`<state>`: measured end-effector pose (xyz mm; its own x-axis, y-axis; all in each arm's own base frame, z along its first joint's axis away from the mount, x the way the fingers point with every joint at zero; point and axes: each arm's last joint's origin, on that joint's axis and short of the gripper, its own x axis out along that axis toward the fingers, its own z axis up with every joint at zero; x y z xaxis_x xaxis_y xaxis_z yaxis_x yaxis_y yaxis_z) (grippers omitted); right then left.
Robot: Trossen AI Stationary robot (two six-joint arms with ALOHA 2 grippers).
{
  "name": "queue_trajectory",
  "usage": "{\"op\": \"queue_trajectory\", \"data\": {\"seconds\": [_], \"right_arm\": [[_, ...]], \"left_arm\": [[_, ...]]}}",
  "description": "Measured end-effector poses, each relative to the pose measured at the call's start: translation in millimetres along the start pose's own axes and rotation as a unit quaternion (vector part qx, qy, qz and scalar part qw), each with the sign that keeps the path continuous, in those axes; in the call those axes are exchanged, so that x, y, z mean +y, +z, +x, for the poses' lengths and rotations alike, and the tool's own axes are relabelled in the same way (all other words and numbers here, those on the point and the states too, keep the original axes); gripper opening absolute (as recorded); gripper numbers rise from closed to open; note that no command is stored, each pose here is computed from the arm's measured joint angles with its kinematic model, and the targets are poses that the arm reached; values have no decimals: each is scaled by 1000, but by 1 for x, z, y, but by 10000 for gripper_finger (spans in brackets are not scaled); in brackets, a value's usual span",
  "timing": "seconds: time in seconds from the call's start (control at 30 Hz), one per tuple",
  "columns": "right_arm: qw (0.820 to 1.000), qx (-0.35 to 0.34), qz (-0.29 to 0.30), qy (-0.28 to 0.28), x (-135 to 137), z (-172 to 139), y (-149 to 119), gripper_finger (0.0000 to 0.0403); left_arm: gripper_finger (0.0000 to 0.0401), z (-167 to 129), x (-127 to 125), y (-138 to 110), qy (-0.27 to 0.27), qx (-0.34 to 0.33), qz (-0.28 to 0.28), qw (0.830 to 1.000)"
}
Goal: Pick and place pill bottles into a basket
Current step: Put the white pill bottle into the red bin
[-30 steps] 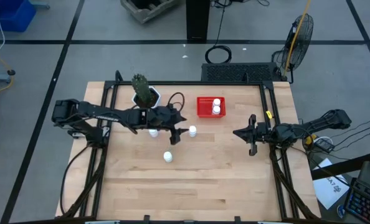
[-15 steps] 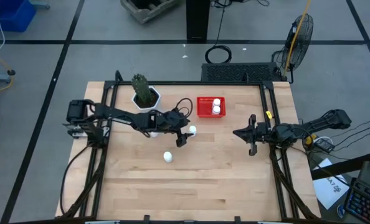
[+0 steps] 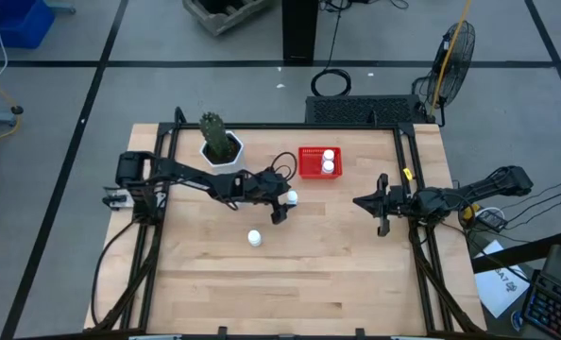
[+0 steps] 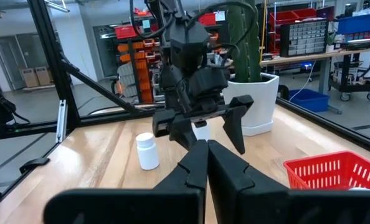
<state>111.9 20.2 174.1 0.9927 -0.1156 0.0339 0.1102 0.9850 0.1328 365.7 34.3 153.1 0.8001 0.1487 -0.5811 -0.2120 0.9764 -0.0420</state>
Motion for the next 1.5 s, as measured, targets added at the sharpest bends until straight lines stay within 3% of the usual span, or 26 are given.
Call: {"op": "queue_trajectory", "data": {"seconds": [0.33, 0.9, 1.23, 1.5], "right_arm": [[1000, 0, 0, 0, 0, 0, 0, 4], [1000, 0, 0, 0, 0, 0, 0, 4], [1000, 0, 0, 0, 0, 0, 0, 4], [1000, 0, 0, 0, 0, 0, 0, 4]], "left_arm": [[297, 2, 2, -1, -11, -1, -3, 1000], [167, 6, 10, 1, -28, -17, -13, 999], [180, 6, 13, 2, -27, -20, -10, 999], [163, 5, 12, 12, -31, -68, -10, 997]]}}
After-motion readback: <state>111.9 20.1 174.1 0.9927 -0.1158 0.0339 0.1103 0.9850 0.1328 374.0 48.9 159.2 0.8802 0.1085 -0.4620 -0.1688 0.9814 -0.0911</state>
